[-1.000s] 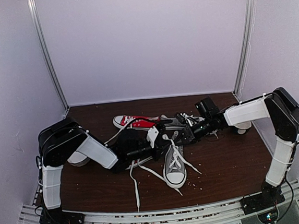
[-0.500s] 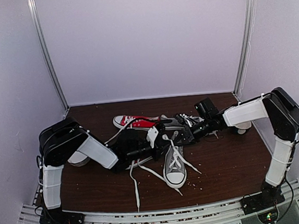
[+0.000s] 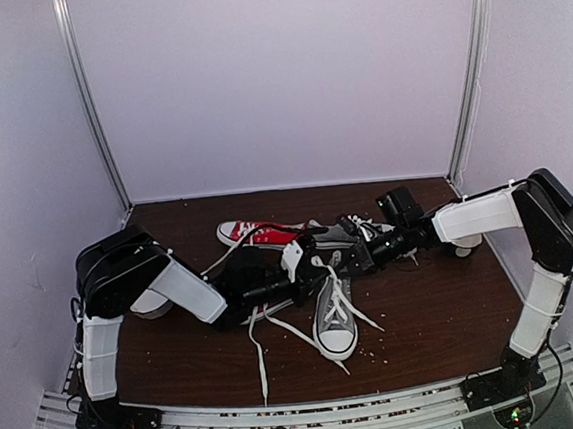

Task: Tie the shoes
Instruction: Cross the half-tied shoelace with the shoelace loop.

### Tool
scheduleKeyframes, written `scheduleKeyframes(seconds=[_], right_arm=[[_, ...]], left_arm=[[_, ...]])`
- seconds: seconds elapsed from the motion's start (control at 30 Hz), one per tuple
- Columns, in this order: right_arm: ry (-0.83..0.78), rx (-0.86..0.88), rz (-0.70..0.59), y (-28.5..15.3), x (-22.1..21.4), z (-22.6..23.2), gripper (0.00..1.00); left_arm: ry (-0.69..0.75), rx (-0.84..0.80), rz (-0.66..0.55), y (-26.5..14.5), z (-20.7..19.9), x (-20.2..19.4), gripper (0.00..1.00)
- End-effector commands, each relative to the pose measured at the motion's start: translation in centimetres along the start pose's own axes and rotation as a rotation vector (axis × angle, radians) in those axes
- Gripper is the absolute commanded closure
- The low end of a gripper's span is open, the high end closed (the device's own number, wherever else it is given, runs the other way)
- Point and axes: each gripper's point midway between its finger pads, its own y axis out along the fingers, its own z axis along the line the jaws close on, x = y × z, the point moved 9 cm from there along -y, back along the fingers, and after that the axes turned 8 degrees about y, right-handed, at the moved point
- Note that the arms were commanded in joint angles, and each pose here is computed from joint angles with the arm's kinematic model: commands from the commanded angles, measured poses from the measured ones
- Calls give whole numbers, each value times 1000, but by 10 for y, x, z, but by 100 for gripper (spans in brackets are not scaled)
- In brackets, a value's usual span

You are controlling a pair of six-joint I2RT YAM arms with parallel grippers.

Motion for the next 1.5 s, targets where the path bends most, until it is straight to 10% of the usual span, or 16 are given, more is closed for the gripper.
scheduleKeyframes(seconds=[0.0,0.43,0.9,1.47], right_arm=[[-59,-35,-59,-13,5,7,100],[-61,-49,-50,-13,3,6,100],[-58,-45,-31,-13,0,5,100],[-64,-44,-30,-14,-1,8,100]], left_arm=[[13,-3,-66,0,-1,9,100],[12,-1,-64,-1,-1,10,99],[-7,-8,-130,-24,3,20,46],[-83,43,-186,-20,14,34,46]])
